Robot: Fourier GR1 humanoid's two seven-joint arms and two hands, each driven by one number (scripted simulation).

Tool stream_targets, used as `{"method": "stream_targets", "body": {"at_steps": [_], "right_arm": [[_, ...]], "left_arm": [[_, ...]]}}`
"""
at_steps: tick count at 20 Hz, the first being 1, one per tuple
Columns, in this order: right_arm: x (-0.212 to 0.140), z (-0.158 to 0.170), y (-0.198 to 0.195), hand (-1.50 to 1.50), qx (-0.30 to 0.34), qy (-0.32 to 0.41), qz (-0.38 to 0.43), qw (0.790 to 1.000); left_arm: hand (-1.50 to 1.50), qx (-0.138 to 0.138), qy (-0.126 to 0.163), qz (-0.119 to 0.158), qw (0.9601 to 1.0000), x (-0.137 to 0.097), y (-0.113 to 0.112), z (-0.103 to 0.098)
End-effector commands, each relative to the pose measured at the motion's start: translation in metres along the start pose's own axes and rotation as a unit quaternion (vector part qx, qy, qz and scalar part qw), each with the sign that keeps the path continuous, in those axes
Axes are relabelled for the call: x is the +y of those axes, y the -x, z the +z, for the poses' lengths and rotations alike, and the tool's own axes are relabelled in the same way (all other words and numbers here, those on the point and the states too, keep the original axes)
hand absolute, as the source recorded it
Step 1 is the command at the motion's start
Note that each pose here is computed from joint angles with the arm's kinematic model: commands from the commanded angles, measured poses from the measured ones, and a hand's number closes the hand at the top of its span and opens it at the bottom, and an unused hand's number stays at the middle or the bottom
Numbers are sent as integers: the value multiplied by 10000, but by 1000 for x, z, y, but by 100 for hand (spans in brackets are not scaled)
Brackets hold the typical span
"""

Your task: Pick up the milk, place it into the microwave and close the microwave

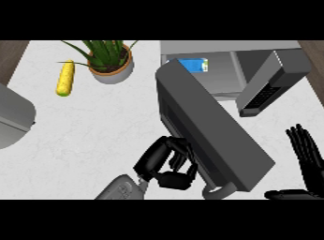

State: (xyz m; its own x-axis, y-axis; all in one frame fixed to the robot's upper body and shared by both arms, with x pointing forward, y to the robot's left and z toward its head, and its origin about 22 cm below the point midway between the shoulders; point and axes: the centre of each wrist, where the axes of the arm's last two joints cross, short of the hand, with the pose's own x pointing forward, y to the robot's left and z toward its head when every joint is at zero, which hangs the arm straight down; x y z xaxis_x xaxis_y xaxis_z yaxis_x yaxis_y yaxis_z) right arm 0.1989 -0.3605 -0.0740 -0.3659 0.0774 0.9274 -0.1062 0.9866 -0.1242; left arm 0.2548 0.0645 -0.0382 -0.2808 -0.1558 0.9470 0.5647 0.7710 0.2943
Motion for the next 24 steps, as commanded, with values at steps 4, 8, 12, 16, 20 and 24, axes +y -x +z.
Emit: {"method": "stream_targets", "body": {"at_steps": [4,8,12,16,20,24], "right_arm": [[2,-20,-34,-150,-547,-525,-604,9953],[1,-23,-54,-150,-602,-723,-625,9936],[3,-35,-69,-150,-774,-973,-749,9894],[8,-38,-78,-150,-774,-1190,-872,9860],[5,-49,-92,-150,-731,-1426,-767,9841],[-8,-61,-107,-150,-849,-1570,-571,9823]], "left_arm": [[150,-93,-385,-13,9992,-18,20,-7],[150,146,-365,85,9992,-17,17,-21],[150,25,-316,192,9993,-16,7,-35],[150,-200,-603,451,9970,-18,-6,-43],[150,-386,-1062,496,9924,-14,-12,-51],[150,-460,-1686,480,9834,-4,-23,-66]]}}
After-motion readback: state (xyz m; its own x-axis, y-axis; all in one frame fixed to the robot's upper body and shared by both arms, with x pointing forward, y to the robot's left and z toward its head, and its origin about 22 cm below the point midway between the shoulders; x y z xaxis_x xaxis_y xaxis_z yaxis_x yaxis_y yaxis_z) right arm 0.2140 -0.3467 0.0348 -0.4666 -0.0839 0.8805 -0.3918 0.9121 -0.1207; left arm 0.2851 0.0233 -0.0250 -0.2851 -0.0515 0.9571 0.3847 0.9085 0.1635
